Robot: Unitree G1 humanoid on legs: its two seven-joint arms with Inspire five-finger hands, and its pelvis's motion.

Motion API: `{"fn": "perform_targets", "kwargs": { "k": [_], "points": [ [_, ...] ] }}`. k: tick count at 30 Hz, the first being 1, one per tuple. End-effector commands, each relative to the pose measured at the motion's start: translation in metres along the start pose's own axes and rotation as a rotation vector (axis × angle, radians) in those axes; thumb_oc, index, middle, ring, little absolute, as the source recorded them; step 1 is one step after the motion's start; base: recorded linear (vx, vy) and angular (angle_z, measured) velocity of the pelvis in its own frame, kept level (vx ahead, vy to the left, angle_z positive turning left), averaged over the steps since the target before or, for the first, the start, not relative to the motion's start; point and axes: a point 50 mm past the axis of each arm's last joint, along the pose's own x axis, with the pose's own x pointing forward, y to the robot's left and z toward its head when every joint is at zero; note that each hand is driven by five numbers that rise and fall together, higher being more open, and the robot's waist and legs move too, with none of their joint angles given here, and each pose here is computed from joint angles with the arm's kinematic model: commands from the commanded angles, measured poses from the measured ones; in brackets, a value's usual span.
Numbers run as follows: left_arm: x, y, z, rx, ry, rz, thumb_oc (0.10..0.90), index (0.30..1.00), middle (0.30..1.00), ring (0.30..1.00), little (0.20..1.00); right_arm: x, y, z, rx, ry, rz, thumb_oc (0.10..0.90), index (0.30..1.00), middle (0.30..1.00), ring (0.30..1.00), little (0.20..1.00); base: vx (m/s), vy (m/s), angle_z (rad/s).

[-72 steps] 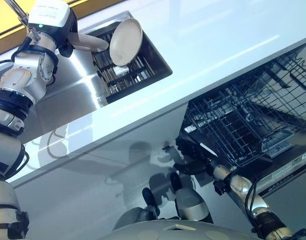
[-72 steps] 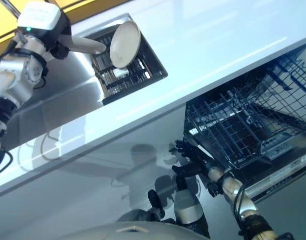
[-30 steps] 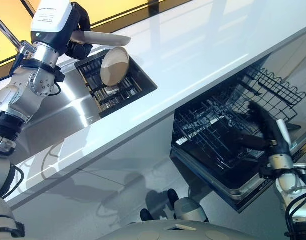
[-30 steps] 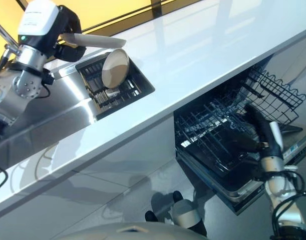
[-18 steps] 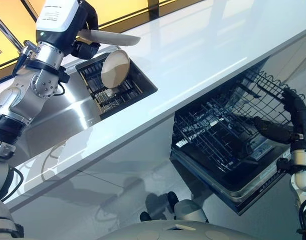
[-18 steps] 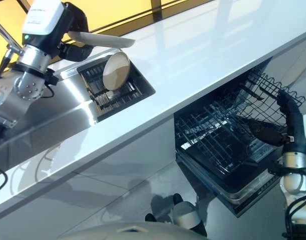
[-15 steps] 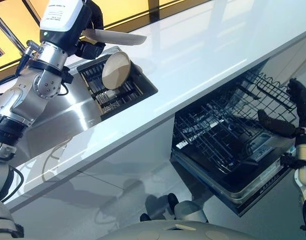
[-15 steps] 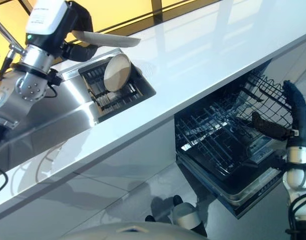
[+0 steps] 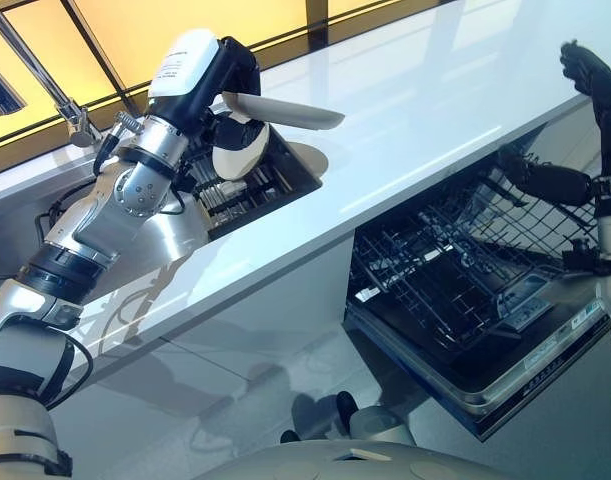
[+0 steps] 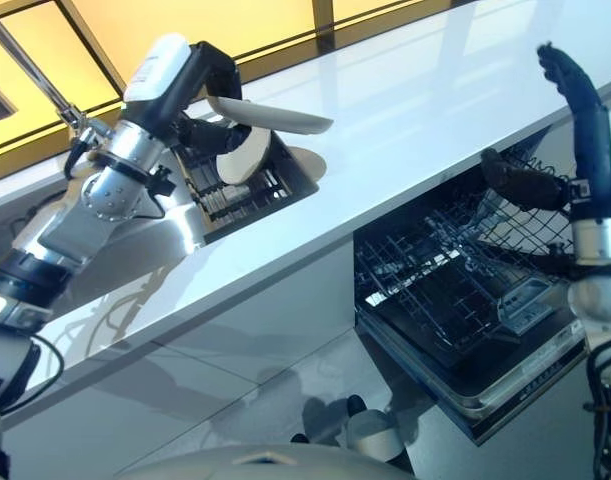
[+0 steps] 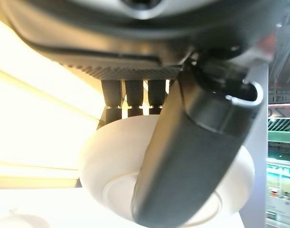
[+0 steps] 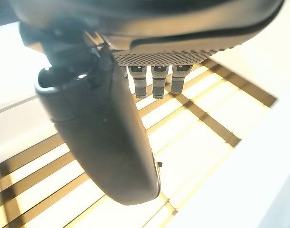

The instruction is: Pick up plates and place into dishwasher.

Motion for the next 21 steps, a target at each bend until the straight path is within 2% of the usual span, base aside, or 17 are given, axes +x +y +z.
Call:
{"fn": "perform_targets", "kwargs": {
  "k": [1, 8, 21],
  "points": [
    [0.019, 0.042, 0.026, -0.048, -0.147, 0.182, 0.100, 0.300, 0.300, 0.300, 0.200, 0.036, -0.026, 0.038, -0.046, -0.242, -0.086, 0.800, 0.900, 0.900, 0.900, 0.900, 0.00, -0.009, 0.04],
    [0.025, 0.036, 0.041, -0.062, -0.208, 0.169, 0.100, 0.300, 0.300, 0.300, 0.200, 0.056, -0.016, 0.052, -0.052, -0.288, 0.033, 0.800, 0.900, 0.900, 0.900, 0.900, 0.00, -0.001, 0.00],
    [0.036, 0.036, 0.064, -0.055, -0.312, 0.161, 0.100, 0.300, 0.300, 0.300, 0.200, 0.078, 0.013, 0.054, 0.070, -0.236, 0.228, 0.800, 0.900, 0.900, 0.900, 0.900, 0.00, -0.007, 0.04]
  ]
}}
